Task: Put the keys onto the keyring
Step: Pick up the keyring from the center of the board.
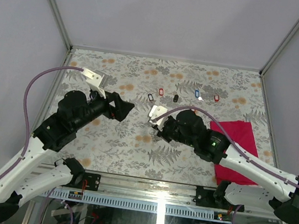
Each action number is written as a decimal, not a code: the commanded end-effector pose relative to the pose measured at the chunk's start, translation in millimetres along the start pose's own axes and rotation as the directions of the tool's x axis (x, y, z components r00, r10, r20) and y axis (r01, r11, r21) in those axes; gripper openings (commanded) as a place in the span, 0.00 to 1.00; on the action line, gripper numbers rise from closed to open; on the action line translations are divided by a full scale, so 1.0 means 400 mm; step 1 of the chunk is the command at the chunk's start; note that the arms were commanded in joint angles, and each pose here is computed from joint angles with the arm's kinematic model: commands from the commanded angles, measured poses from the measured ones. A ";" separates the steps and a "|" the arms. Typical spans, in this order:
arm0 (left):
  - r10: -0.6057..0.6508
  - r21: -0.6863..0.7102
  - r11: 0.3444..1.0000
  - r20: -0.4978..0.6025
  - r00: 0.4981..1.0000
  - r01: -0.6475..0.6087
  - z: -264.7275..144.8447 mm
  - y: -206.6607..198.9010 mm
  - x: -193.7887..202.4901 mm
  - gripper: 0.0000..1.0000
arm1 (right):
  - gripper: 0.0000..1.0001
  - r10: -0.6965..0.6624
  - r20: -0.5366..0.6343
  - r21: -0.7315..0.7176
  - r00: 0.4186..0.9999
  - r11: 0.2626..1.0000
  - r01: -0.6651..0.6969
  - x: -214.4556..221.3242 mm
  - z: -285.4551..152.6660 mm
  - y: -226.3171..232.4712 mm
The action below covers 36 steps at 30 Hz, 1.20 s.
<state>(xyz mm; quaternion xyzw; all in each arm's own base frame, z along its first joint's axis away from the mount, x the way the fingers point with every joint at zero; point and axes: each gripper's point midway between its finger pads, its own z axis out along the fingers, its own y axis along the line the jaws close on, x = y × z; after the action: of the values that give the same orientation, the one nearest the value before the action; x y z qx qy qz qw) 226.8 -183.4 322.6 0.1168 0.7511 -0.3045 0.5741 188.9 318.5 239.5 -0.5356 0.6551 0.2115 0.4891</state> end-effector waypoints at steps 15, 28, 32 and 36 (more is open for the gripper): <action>0.021 0.184 0.982 0.040 0.999 -0.028 0.020 -0.081 -0.025 0.76 | 0.00 0.089 0.247 0.137 0.965 0.983 -0.126 -0.110 -0.065 -0.060; 0.081 0.351 0.928 0.133 0.988 -0.124 -0.017 -0.156 -0.060 0.83 | 0.00 0.131 0.360 -0.007 0.924 0.990 -0.138 -0.202 -0.096 -0.011; 0.121 0.384 0.905 0.179 0.976 -0.183 -0.047 -0.183 -0.101 0.82 | 0.00 0.188 0.406 -0.044 0.894 0.981 -0.186 -0.247 -0.126 -0.009; 0.140 0.474 0.848 0.230 0.963 -0.236 -0.087 -0.234 -0.129 0.72 | 0.00 0.253 0.463 -0.107 0.849 0.967 -0.230 -0.289 -0.152 -0.005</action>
<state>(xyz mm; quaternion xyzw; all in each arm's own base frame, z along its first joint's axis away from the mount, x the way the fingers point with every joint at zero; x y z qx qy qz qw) 188.5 -223.5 358.9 0.2517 0.6579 -0.4111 0.5787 168.5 322.8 282.3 -0.4477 0.6407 0.3260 0.5318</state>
